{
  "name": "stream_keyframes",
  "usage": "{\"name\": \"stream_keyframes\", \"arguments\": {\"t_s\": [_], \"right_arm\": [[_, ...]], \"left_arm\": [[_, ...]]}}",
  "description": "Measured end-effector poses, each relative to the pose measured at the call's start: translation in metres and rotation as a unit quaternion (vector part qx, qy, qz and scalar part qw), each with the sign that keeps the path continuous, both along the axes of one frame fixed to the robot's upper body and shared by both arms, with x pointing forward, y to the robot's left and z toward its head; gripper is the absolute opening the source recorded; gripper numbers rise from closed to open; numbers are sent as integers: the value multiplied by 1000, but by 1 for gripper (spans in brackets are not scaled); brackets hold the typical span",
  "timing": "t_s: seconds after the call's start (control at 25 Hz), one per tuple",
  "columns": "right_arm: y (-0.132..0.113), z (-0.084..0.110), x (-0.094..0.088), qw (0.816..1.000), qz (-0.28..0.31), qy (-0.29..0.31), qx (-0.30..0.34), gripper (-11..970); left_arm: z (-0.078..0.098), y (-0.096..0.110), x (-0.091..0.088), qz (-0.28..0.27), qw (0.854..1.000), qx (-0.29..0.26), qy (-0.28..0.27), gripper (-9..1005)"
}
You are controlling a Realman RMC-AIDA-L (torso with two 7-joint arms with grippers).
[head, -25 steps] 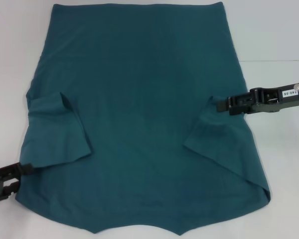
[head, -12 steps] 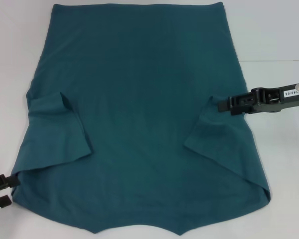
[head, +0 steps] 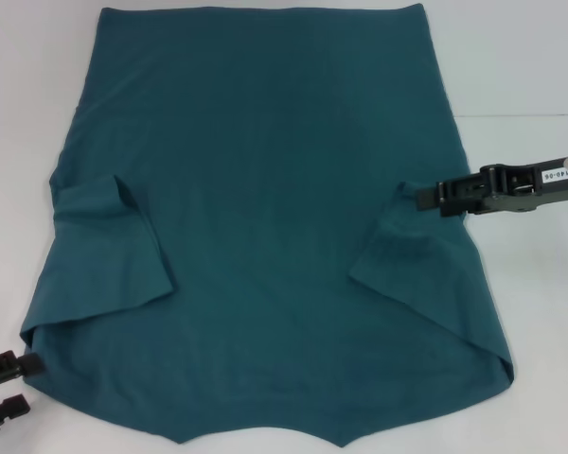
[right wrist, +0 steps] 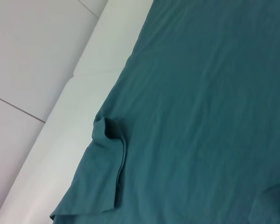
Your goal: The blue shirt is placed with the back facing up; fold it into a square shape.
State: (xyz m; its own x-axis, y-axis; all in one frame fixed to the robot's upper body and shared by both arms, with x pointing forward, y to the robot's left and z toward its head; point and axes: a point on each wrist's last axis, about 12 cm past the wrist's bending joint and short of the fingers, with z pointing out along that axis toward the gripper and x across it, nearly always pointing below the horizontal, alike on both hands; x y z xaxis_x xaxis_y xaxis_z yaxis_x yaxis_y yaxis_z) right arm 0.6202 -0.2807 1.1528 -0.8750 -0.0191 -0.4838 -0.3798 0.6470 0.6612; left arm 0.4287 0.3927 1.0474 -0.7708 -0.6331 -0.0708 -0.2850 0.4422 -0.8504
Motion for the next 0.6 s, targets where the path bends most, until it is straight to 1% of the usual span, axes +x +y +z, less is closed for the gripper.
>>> {"name": "stream_keyframes", "arguments": {"t_s": [0.2, 0.6], "right_arm": [[-2, 0, 0, 1000, -4, -1, 2, 637], [-8, -2, -2, 1000, -13, 1, 3, 637]], "left_arm": [[-5, -2, 4, 13, 1000, -1, 12, 732], [-12, -12, 24, 14, 1000, -4, 14, 731]]}}
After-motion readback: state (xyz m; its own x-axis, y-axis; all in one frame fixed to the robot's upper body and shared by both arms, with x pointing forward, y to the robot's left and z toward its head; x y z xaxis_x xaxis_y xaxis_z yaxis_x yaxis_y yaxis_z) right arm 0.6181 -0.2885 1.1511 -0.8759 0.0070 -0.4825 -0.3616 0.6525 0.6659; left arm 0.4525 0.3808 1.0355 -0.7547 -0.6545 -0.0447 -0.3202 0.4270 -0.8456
